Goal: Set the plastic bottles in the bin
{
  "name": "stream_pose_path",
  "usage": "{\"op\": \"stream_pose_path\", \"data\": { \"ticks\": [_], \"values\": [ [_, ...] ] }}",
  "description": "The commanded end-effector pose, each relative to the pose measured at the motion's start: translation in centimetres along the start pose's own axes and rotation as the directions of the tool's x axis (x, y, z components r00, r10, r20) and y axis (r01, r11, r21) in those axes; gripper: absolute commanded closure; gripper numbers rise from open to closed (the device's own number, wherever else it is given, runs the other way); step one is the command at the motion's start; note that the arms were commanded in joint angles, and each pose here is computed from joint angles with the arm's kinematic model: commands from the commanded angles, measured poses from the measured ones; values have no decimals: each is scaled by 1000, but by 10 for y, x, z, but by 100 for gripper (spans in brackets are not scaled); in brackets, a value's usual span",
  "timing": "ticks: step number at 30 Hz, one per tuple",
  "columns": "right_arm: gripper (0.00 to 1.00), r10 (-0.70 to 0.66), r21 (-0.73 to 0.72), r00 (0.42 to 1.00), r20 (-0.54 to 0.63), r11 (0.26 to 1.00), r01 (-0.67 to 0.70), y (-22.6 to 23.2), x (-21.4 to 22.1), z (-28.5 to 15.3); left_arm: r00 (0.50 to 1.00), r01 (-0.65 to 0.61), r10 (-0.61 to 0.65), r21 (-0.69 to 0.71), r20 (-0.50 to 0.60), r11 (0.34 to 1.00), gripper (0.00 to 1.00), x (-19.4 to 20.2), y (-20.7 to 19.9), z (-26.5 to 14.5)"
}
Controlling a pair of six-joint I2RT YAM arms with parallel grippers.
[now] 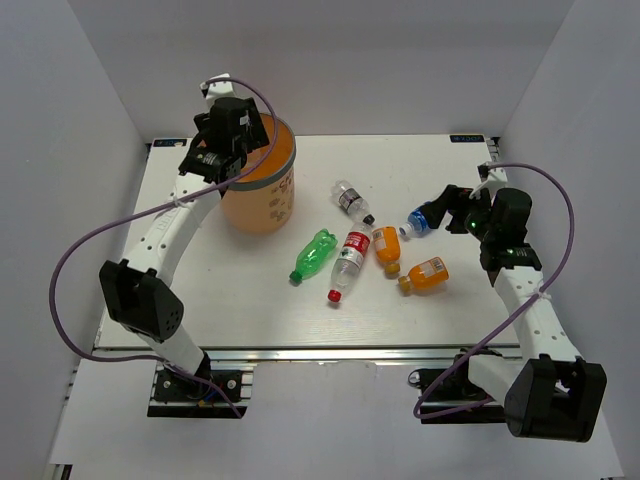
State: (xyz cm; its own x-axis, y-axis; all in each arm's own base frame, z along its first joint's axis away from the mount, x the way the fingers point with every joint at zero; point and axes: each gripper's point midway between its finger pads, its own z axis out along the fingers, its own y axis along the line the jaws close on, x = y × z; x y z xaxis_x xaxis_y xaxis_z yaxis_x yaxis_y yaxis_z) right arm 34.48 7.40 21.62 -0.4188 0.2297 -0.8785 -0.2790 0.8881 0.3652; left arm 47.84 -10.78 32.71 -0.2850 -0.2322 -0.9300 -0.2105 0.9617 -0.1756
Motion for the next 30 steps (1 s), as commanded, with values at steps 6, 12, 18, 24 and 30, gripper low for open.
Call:
{"op": "stream_pose_path", "data": {
  "ticks": [6, 12, 18, 24, 30],
  "values": [
    [11, -76, -19, 994, 80, 997, 78, 9, -30, -8, 999, -20, 18, 47, 40, 999, 2, -32, 0, -24],
    [11, -68, -14, 993, 95, 997, 70, 12, -33, -13, 998, -52, 46, 269, 32, 962, 2, -39, -26, -59],
    [11, 0, 51, 999, 51, 999, -3, 1, -22, -15, 981, -165, 195, 499, -9, 851, 2, 26, -97, -111],
    [11, 54, 104, 999, -4, 993, -54, -7, -11, -16, 940, -159, 297, 554, -168, 817, 2, 129, -104, -123],
    [11, 55, 95, 998, -7, 994, -54, -4, -4, -21, 875, -166, 364, 506, -320, 846, 2, 211, -82, -106]
  ]
}}
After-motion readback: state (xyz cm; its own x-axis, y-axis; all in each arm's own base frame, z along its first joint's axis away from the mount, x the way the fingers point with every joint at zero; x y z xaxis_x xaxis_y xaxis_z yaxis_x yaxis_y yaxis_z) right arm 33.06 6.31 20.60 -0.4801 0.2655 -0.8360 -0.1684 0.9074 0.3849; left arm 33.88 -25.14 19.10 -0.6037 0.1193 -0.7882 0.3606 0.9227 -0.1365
